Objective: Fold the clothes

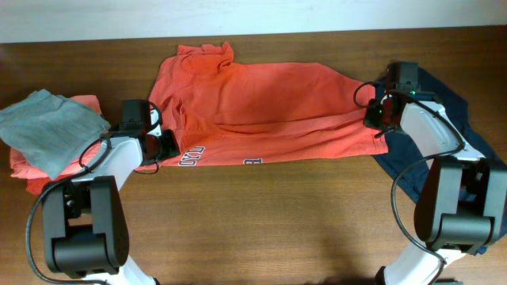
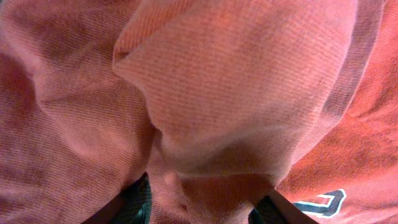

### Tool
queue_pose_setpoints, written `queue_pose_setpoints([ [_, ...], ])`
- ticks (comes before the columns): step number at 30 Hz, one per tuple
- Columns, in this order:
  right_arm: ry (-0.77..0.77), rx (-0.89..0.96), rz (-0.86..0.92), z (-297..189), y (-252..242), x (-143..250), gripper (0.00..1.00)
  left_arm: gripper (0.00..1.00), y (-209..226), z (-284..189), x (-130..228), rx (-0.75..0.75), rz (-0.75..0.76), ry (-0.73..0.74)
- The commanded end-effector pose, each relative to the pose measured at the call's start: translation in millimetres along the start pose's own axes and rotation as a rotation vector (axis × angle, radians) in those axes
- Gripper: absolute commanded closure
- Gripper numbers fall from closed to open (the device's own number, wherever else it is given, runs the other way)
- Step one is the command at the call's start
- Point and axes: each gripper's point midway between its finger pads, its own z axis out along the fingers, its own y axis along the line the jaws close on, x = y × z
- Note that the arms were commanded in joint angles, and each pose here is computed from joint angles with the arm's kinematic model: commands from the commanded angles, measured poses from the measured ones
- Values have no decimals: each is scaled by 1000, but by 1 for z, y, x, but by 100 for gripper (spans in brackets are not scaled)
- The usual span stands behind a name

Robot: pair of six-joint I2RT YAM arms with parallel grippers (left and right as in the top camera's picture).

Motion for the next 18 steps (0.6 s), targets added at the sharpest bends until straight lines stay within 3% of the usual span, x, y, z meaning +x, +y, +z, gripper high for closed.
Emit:
queue_pose_setpoints([
  [1, 62, -12, -7, 10, -2, 16, 86, 50, 15, 31, 44, -38, -18, 145],
  [9, 189, -24, -15, 29, 0, 48, 82, 50, 15, 31, 44, -38, -18, 146],
  [11, 199, -22, -15, 29, -1, 51, 74, 50, 15, 31, 44, -38, -17, 145],
  [13, 216, -18, -16, 28, -2, 55, 58, 50, 15, 31, 44, -38, -17, 145],
  [16, 242, -13, -18, 26, -3, 61, 58, 50, 15, 31, 44, -38, -18, 146],
  [18, 253, -11, -18, 26, -3, 64, 69, 50, 15, 31, 44, -38, -18, 145],
])
